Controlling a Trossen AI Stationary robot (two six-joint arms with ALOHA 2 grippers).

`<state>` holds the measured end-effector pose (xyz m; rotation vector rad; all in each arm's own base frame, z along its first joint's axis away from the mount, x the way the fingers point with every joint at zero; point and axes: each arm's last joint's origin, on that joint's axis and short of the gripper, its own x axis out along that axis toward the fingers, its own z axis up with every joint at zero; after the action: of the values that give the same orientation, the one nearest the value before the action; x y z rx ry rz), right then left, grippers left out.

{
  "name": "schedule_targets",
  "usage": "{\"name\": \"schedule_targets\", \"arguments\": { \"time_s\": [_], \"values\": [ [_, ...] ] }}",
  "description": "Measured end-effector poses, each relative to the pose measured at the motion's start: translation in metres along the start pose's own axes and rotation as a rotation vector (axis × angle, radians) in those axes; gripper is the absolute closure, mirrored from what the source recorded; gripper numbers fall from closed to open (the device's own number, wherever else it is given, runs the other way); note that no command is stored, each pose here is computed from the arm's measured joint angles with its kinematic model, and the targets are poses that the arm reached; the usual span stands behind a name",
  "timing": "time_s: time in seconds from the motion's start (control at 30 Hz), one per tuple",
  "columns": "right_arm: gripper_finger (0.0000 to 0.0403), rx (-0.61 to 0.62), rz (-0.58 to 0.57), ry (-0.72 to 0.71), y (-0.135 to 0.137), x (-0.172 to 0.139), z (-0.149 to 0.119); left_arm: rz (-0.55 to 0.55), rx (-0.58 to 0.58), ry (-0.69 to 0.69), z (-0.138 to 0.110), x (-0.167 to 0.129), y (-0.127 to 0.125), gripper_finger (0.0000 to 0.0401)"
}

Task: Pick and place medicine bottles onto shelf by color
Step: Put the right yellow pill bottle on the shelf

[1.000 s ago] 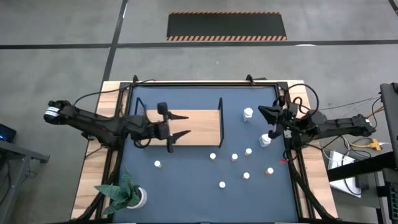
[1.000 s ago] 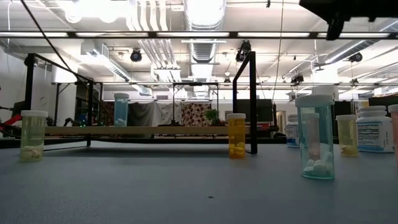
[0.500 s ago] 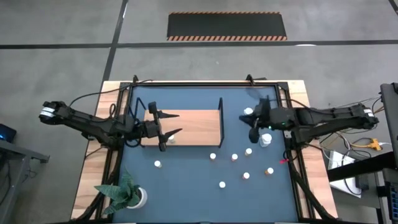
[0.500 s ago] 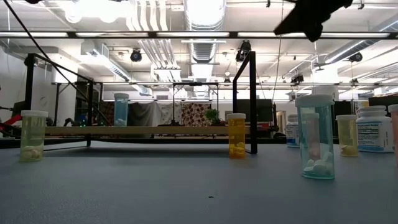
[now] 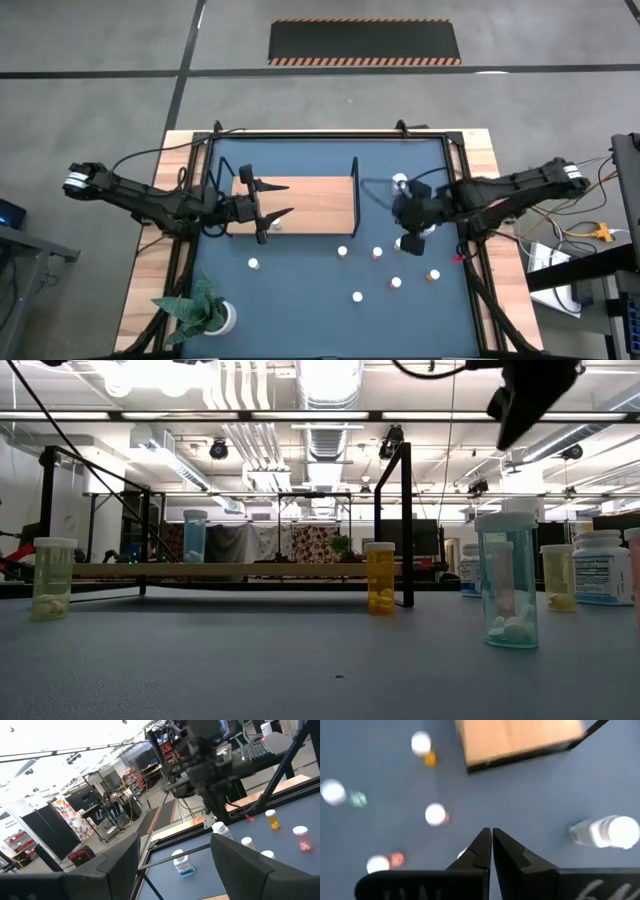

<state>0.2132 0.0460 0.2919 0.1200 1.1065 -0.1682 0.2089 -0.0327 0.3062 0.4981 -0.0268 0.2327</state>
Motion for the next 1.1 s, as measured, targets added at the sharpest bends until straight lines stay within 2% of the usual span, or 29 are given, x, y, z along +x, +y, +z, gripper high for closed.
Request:
{"name": "schedule_targets", "arguments": {
  "time_s": [0.17,0.3,0.47,0.77,0.93,1.1],
  "values": [
    [0.0393,-0.047,-0.009,0.07,0.014,0.017,-0.009,0.0,0.0,0.0,0.0,0.0,0.0,0.0175],
    [0.0374,-0.003,-0.014,0.132,0.017,0.031,-0.015,0.0,-0.002,-0.001,0.0,0.0,0.0,0.0175],
    [0.0315,0.016,-0.012,0.183,0.018,0.041,-0.023,0.005,-0.006,-0.009,0.001,0.0,0.001,0.0175],
    [0.0192,-0.066,-0.011,0.205,0.019,0.056,-0.037,0.012,-0.013,-0.022,0.002,0.0,0.001,0.0175],
    [0.0157,-0.088,0.009,0.171,0.019,0.07,-0.044,0.012,-0.012,-0.022,0.002,0.0,0.001,0.0175],
    [0.0148,-0.091,0.005,0.175,0.017,0.08,-0.053,0.012,-0.012,-0.022,0.002,0.0,0.001,0.0175]
  ]
}}
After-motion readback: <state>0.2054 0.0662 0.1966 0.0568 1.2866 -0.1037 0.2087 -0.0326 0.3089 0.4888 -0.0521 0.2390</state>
